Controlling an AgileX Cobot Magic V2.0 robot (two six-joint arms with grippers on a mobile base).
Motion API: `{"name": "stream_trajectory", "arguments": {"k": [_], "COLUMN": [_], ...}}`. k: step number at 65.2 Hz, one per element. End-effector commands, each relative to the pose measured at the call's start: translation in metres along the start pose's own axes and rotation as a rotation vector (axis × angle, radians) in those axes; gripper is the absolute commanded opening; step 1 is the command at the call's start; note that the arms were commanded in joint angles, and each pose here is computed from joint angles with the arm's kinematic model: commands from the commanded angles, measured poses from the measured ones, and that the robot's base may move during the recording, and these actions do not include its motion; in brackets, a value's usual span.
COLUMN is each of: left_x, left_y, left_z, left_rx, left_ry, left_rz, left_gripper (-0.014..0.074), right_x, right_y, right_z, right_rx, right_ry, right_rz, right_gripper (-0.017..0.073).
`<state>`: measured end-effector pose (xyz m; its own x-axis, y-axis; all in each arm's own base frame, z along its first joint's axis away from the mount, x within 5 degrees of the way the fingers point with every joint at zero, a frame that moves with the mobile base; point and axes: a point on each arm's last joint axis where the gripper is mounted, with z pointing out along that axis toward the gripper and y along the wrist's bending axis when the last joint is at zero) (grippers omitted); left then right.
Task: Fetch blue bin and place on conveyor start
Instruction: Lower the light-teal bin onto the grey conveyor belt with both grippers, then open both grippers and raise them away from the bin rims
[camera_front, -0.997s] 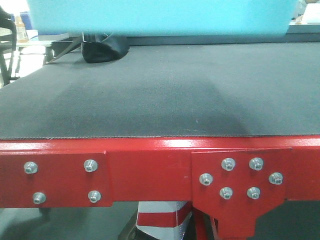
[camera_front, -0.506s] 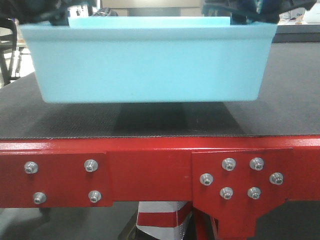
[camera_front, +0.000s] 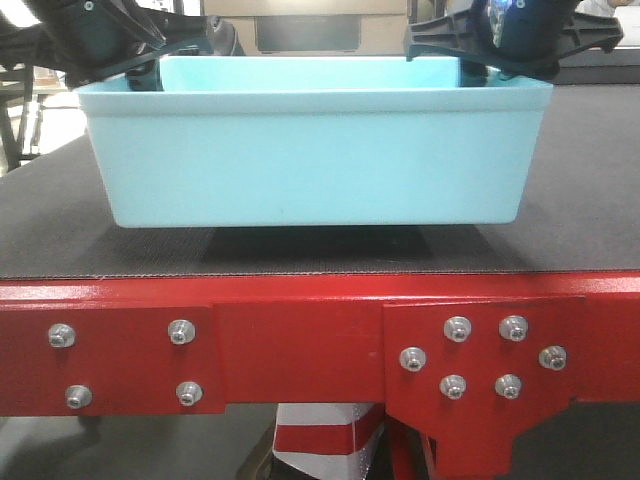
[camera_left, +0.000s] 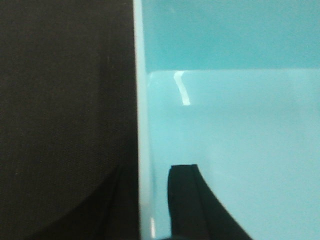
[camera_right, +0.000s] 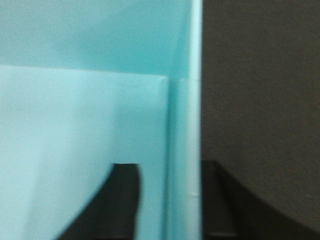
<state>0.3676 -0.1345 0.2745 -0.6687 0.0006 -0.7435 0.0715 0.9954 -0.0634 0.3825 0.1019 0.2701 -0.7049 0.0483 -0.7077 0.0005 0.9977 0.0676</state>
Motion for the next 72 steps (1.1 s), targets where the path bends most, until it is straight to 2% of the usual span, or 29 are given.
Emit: {"name": "stream_trajectory", "arguments": {"k": [1,6,9,23,37,41,44,51,55,60,66,72], "left_x": [-0.008,-0.008,-0.008,-0.010,-0.017,-0.023,-0.026,-0.036,-0.041,-0.045,-0.040,-0.028], "left_y": [-0.011,-0.011,-0.010,-0.001,0.005,0.005,0.006,0.008,0.010,0.014,0.018,0.021], "left_z": [-0.006,-0.006,-0.006,-0.005,-0.016,-0.028,-0.037,-0.067,-0.082,-0.104,-0.120,-0.128], "left_rx": [0.072,0.066,0.064,0.044,0.043,0.051,0.055,0.073,0.079,0.083,0.085,0.111], "left_ry": [-0.076,-0.068,-0.069,-0.071,-0.104,-0.131,-0.152,-0.216,-0.249,-0.280,-0.247,-0.260], "left_rz": [-0.003,-0.003,-0.005,-0.018,-0.031,-0.036,-0.041,-0.053,-0.060,-0.077,-0.139,-0.141], "left_gripper": [0.0242,0.0347,0.0366,0.0367,0.0359,0.0323,0.0253,0.0018,-0.0103,-0.0111,-0.0111,-0.0111], "right_x": [-0.008,-0.009,-0.009,-0.009,-0.018,-0.022,-0.024,-0.029,-0.033,-0.037,-0.037,-0.030], "right_y": [0.013,0.010,0.005,-0.009,-0.009,-0.010,-0.011,-0.014,-0.016,-0.017,-0.019,-0.021], "right_z": [-0.004,-0.004,-0.003,-0.002,-0.022,-0.034,-0.042,-0.066,-0.080,-0.097,-0.114,-0.122], "right_rx": [-0.074,-0.066,-0.053,-0.006,-0.019,-0.024,-0.023,-0.023,-0.029,-0.037,-0.044,-0.059], "right_ry": [-0.083,-0.080,-0.070,-0.039,-0.088,-0.111,-0.122,-0.156,-0.185,-0.224,-0.257,-0.291], "right_rz": [0.004,0.009,0.015,0.034,0.041,0.046,0.049,0.057,0.061,0.035,0.031,-0.010], "right_gripper": [0.0283,0.0316,0.0314,0.0307,0.0307,0.0304,0.0279,0.0106,-0.0023,-0.0167,-0.0165,-0.0165]}}
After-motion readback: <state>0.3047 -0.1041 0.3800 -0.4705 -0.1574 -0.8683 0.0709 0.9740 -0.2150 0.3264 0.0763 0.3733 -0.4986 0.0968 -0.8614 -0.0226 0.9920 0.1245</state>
